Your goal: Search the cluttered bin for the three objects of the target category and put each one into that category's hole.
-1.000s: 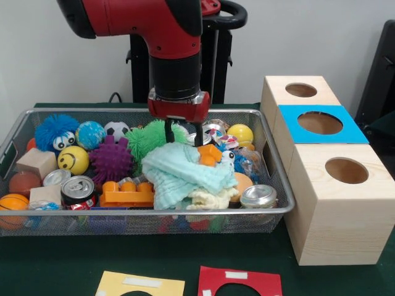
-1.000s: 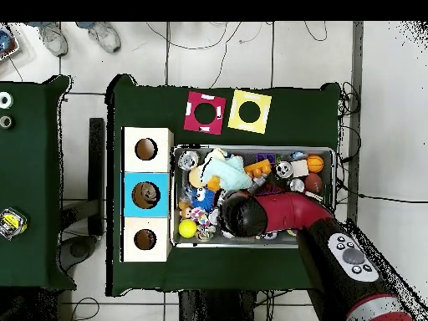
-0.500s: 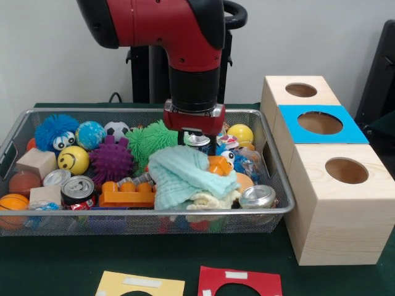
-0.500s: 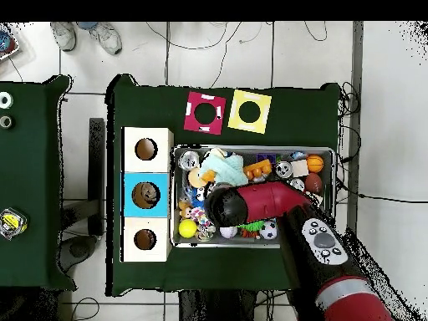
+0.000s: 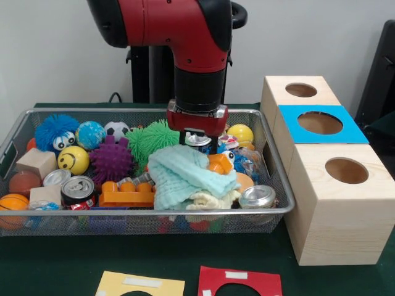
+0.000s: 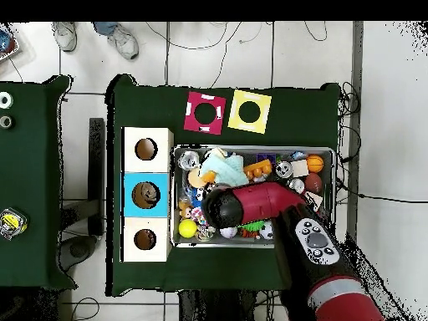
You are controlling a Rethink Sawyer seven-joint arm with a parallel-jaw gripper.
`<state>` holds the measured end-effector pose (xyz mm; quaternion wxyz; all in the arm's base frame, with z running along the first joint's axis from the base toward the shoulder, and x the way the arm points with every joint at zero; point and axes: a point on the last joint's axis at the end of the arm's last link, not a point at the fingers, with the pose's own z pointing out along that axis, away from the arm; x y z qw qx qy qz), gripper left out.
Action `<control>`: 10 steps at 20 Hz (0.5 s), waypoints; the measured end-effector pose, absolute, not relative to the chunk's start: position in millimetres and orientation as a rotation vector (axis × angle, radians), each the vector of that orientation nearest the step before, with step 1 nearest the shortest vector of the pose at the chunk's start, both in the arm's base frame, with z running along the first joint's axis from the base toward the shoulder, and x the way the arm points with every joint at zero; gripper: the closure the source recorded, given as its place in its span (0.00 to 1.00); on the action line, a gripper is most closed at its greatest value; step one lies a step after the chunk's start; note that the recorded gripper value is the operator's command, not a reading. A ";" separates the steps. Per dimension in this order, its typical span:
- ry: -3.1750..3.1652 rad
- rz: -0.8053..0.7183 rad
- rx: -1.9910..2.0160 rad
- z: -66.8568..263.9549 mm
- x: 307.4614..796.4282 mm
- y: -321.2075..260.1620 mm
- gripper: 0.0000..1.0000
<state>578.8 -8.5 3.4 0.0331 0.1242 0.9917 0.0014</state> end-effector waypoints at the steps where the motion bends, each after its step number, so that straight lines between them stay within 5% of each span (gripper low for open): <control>1: 3.034 0.006 0.409 5.8 580.9 -19.8 0.00; 10: 2.966 0.015 0.613 14.8 584.1 -101.3 0.00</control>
